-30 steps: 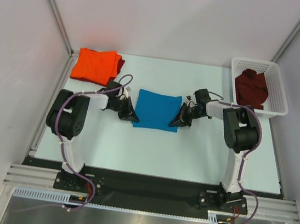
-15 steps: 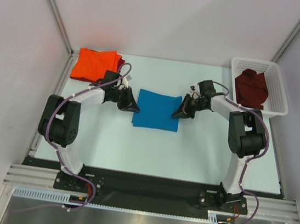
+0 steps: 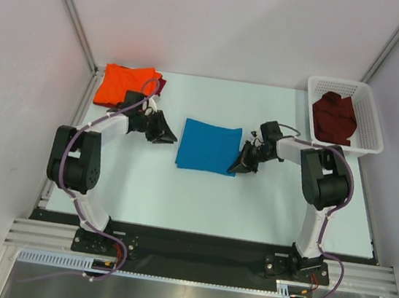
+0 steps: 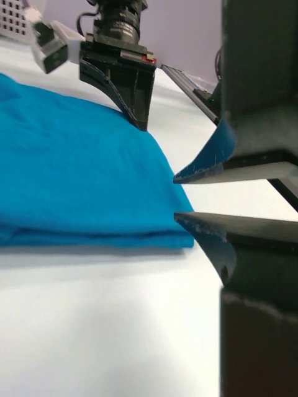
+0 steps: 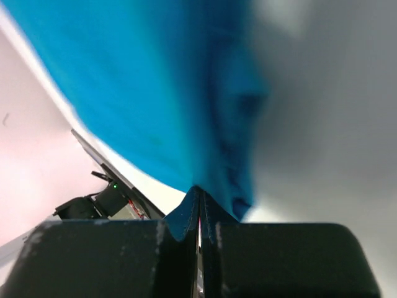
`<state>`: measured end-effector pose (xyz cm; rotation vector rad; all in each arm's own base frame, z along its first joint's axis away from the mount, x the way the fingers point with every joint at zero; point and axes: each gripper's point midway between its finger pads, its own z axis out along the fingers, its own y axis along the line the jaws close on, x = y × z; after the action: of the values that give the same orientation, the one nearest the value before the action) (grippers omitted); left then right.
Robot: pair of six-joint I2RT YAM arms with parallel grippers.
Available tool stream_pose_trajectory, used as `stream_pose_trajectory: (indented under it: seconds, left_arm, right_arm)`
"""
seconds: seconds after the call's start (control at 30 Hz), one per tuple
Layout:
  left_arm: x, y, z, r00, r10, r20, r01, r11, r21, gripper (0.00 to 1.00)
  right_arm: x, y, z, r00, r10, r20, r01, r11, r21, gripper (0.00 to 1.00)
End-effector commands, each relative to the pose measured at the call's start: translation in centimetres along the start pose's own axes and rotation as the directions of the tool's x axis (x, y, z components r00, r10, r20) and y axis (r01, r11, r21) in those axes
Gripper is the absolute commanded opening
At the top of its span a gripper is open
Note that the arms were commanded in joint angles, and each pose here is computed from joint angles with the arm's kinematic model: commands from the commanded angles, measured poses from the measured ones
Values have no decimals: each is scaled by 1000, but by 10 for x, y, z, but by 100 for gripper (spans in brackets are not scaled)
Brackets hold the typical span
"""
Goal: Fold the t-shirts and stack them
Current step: Neatly place the folded tshirt to the corner
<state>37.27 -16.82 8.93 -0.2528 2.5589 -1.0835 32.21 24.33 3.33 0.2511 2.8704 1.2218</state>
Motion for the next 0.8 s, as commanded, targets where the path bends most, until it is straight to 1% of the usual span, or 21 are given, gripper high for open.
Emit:
stream_pose_trajectory:
  seconds: [0.0,0.03,0.07,0.13,0.17,0.23,0.27,0.3,0.33,0.37,0.4,0.47,0.5,0.53,0.57,0.6,0.63,0.67,0.7,0.73,0.77]
  left_arm:
    - [-19,-1,-21,997,49,66,-50,999,5,32]
    - [-20,-1,-21,996,51,69,-52,999,13,33]
    - [-18,2,-21,996,57,62,-58,998,13,38]
    - [-17,6,-21,996,59,61,-59,998,3,42]
    - [-16,6,-22,996,64,62,-64,998,-1,43]
    - [-17,9,-27,995,65,80,-64,998,-16,45]
    - [-17,9,-29,994,64,90,-62,998,-20,45]
    - [-17,16,-32,993,48,104,-44,998,-41,46]
    - [-20,13,-40,990,51,132,-46,998,-47,45]
    - [-21,15,-44,988,45,147,-36,998,-60,46]
    - [-22,21,-48,986,12,165,0,997,-74,46]
    - [-23,19,-57,980,2,199,16,996,-87,47]
    - [-28,30,-65,973,-40,227,66,992,-105,48]
    - [-29,35,-70,967,-55,247,88,988,-124,49]
    - [-32,34,-76,962,-61,267,98,987,-125,49]
    - [-33,35,-79,956,-85,281,122,985,-119,50]
    - [-31,36,-80,954,-100,281,138,983,-118,51]
    - [-31,35,-81,954,-108,281,144,983,-110,51]
    - [-30,33,-82,952,-117,283,151,983,-101,52]
    - [-32,31,-82,950,-114,292,145,985,-88,52]
    - [-31,29,-82,949,-117,292,143,987,-70,52]
  right_arm:
    - [-8,-26,-10,999,20,49,-22,999,43,1]
    - [-9,-32,-13,998,10,55,-13,998,60,1]
    - [-9,-35,-16,999,5,52,-10,996,89,1]
    - [-10,-34,-21,998,-30,51,23,992,128,2]
    - [-18,-22,-28,993,-92,68,82,987,136,2]
    - [-18,-10,-38,987,-146,63,131,971,200,4]
    - [-24,16,-41,971,-225,81,205,957,207,4]
    - [-23,20,-48,967,-238,87,208,942,264,6]
    - [-22,29,-50,961,-261,93,226,933,281,14]
    - [-20,41,-49,954,-282,101,243,926,289,20]
    - [-16,59,-44,937,-333,108,288,908,303,24]
    - [-11,79,-39,899,-420,124,360,870,337,38]
    - [-7,88,-30,843,-524,122,443,805,395,45]
    - [-5,91,-25,808,-578,113,488,765,421,54]
    - [-3,93,-21,769,-631,96,535,719,443,57]
    - [-8,95,-17,717,-689,105,563,661,496,59]
    - [3,94,-11,642,-764,55,636,572,518,65]
    - [10,95,-5,595,-803,35,676,524,518,68]
    - [5,105,0,527,-847,67,703,479,526,72]
    - [18,111,9,427,-904,19,770,375,517,78]
    - [25,104,14,363,-931,-27,797,296,526,81]
